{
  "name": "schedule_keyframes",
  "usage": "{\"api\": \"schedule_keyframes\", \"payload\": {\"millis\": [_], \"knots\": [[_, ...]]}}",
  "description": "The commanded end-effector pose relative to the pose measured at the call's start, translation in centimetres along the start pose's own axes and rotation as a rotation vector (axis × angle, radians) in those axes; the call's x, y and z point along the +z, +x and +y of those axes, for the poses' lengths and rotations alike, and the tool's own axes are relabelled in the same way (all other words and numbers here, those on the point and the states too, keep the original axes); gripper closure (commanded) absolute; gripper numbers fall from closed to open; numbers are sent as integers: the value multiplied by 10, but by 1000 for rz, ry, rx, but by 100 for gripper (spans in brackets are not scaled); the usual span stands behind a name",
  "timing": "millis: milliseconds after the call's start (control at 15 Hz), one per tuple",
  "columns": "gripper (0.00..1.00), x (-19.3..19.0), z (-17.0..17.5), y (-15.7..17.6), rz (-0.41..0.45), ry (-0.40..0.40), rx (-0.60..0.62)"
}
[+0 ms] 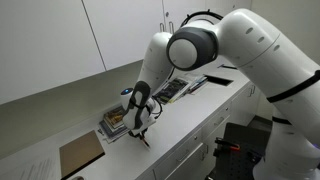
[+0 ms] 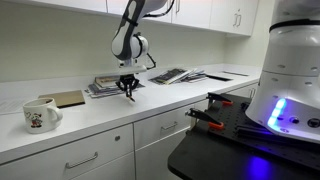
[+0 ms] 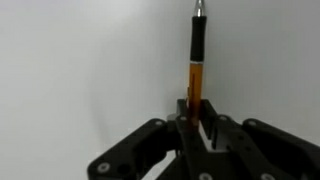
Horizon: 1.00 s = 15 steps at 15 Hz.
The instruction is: Put the pen inside the mug cup
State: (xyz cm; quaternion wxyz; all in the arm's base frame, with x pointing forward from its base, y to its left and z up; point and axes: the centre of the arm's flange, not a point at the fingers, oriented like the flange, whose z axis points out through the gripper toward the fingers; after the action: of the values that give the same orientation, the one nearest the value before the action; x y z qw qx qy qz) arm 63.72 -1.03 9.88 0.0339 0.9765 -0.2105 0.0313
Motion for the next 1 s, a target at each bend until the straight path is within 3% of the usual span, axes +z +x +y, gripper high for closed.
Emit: {"api": "schedule_keyframes", "payload": {"millis": [0, 600, 933], "knots": [[95, -25, 0, -14, 57, 56, -190], [95, -52, -16, -45, 176, 98, -684], [95, -68, -21, -47, 248, 205, -923]]}}
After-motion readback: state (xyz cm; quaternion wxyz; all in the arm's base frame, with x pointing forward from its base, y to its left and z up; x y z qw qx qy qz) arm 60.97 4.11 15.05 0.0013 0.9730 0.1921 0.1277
